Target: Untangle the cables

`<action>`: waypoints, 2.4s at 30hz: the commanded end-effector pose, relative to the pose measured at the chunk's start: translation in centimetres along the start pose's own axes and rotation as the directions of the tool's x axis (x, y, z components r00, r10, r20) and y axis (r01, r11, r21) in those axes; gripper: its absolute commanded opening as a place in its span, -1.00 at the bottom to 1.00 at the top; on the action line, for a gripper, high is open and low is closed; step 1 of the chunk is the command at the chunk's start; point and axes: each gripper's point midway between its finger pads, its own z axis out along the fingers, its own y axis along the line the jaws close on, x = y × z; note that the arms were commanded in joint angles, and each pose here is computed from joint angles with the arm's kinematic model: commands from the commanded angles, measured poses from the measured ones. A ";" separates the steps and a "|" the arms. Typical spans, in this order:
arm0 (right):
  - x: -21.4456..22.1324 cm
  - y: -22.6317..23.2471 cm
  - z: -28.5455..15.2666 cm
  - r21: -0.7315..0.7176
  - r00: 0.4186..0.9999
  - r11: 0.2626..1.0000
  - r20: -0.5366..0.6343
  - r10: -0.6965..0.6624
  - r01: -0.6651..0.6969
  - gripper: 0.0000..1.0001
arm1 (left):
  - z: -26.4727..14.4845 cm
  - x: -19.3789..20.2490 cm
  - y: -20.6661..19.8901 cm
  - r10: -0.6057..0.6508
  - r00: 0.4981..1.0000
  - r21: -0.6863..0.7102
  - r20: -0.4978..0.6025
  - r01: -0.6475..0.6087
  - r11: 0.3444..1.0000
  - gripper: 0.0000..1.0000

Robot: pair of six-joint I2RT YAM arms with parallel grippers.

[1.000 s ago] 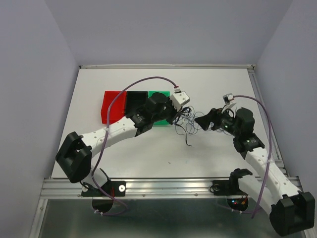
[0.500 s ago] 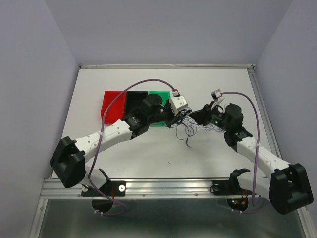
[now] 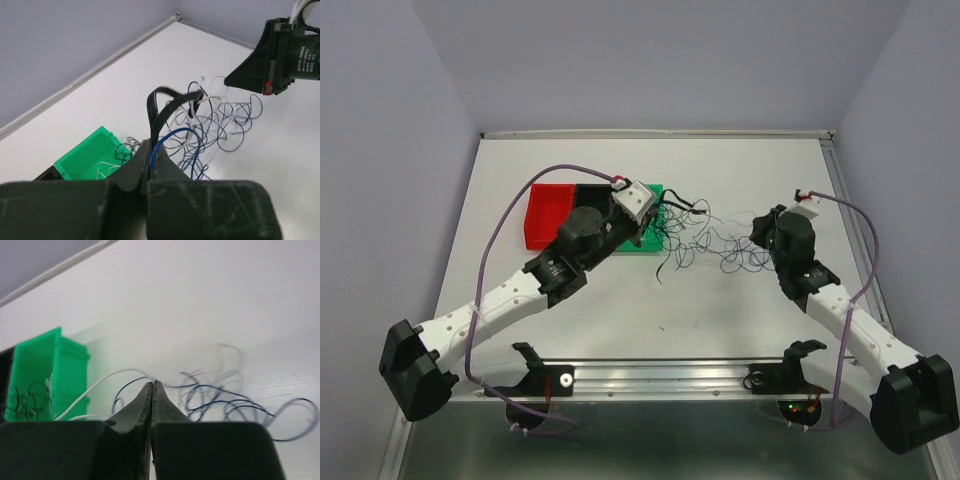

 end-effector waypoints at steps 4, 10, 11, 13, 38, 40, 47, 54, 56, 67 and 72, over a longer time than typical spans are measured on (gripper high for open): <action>-5.7 -9.2 -4.7 0.429 0.929 0.868 0.357 0.093 -0.251 -0.99 | -1.8 -5.0 2.7 -0.016 0.983 -0.134 0.183 0.041 0.990 -1.00; -7.5 -13.9 -10.9 0.497 0.800 0.734 0.590 0.105 -0.462 -0.99 | -2.9 -5.6 4.7 -0.022 0.979 -0.243 0.203 0.072 0.967 -1.00; -7.4 -14.3 -11.4 0.498 0.794 0.731 0.600 0.097 -0.466 -0.99 | -2.9 -5.7 4.5 -0.024 0.978 -0.231 0.208 0.073 0.970 -1.00; -7.7 -14.3 -12.1 0.486 0.785 0.737 0.612 0.097 -0.470 -0.99 | -2.7 -5.6 2.8 -0.021 0.977 -0.140 0.210 0.051 0.989 -1.00; -0.4 7.9 -4.7 -0.527 0.987 0.837 0.026 -0.156 0.146 0.78 | 1.9 0.0 -5.1 0.016 1.000 0.270 0.022 -0.021 0.963 -1.00; -2.4 4.8 -3.0 -0.305 0.997 0.949 0.048 -0.065 0.077 0.77 | 3.0 1.3 -5.0 0.018 1.000 0.258 -0.016 -0.013 0.966 -1.00; -5.1 -10.1 -5.1 0.481 0.950 0.851 0.306 0.062 -0.211 0.99 | 6.1 6.2 -6.5 0.035 0.988 0.304 -0.149 0.012 0.953 -1.00; -5.1 -16.7 -9.2 0.776 0.930 0.592 0.349 -0.116 -0.218 1.00 | 7.5 9.5 -6.5 0.068 0.972 0.296 -0.223 0.001 0.955 -0.66; -5.2 -19.4 -9.6 0.830 0.936 0.503 0.335 -0.104 -0.241 1.00 | 7.7 10.3 -6.6 0.078 0.968 0.300 -0.238 -0.003 0.954 -0.40; -4.8 -25.0 -10.0 0.885 0.906 0.276 0.414 -0.093 -0.376 1.00 | 8.1 12.2 -6.6 0.102 0.951 0.304 -0.291 -0.010 0.953 0.03; -4.0 -27.5 -9.4 0.895 0.910 0.195 0.413 -0.028 -0.400 1.00 | 7.9 11.7 -7.5 0.100 0.952 0.354 -0.288 0.009 0.935 0.09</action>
